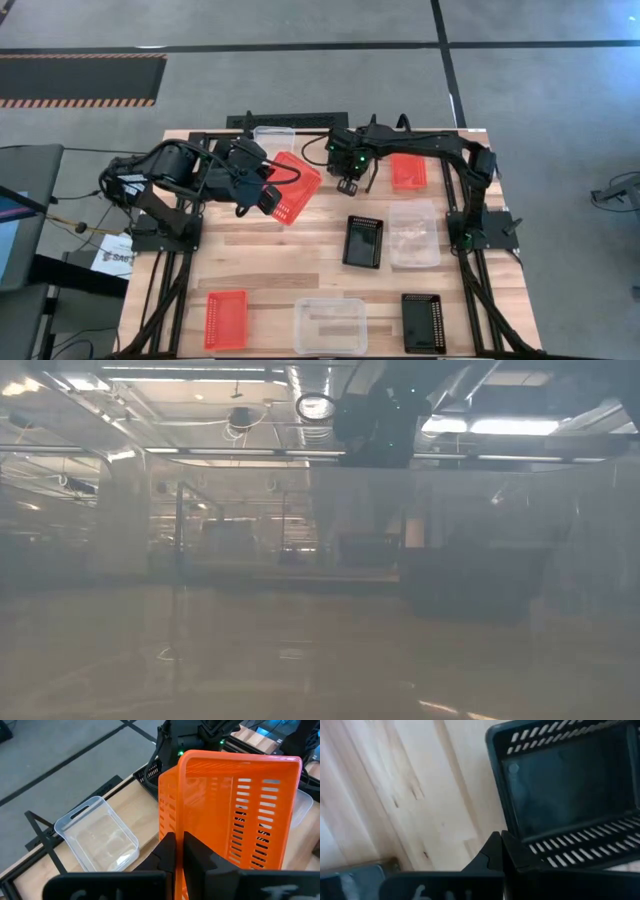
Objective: Stack baskets on shelf by color
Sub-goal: Put the center orange bin on the shelf
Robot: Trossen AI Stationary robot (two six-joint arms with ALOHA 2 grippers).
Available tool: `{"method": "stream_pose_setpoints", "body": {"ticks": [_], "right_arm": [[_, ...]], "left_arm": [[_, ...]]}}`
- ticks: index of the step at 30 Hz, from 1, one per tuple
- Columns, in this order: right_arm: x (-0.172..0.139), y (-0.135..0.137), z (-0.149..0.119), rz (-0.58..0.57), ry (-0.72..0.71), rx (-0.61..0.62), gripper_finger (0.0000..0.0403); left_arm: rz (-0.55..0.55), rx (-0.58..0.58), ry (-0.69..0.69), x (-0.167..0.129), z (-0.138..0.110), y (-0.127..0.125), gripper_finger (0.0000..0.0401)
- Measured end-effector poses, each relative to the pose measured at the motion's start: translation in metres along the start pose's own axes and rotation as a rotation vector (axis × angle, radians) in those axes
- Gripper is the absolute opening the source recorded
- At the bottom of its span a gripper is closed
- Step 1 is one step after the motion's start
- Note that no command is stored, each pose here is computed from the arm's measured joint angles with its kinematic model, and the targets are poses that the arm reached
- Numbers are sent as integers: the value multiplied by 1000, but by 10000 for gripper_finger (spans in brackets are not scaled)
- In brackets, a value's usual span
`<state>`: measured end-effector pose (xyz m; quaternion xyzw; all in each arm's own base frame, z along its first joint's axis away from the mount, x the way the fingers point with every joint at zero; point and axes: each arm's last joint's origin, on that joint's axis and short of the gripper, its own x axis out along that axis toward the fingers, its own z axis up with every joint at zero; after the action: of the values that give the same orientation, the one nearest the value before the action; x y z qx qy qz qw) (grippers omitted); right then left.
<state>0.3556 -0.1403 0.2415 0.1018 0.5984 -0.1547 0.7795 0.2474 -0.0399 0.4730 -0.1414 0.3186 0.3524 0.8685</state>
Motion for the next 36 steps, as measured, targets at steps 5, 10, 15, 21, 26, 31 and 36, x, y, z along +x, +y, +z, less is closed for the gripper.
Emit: {"method": "stream_pose_setpoints", "body": {"ticks": [5,10,15,21,26,31,36], "right_arm": [[-1,-9,1,-84,-17,42,0],[1,-16,3,-165,-34,78,0],[0,-9,6,-137,-68,60,0],[-2,-14,11,-142,-122,67,0],[1,-30,11,-208,-112,97,0],[1,-41,10,-218,-119,135,0],[1,-45,10,-220,-117,143,0]], "left_arm": [[0,-1,0,0,0,0,0],[0,-1,0,0,0,0,0],[1,-1,0,0,0,0,0],[2,-9,-2,0,0,0,0],[4,-9,-4,0,0,0,0],[4,-18,-4,0,0,0,0],[4,-18,-4,0,0,0,0]]}}
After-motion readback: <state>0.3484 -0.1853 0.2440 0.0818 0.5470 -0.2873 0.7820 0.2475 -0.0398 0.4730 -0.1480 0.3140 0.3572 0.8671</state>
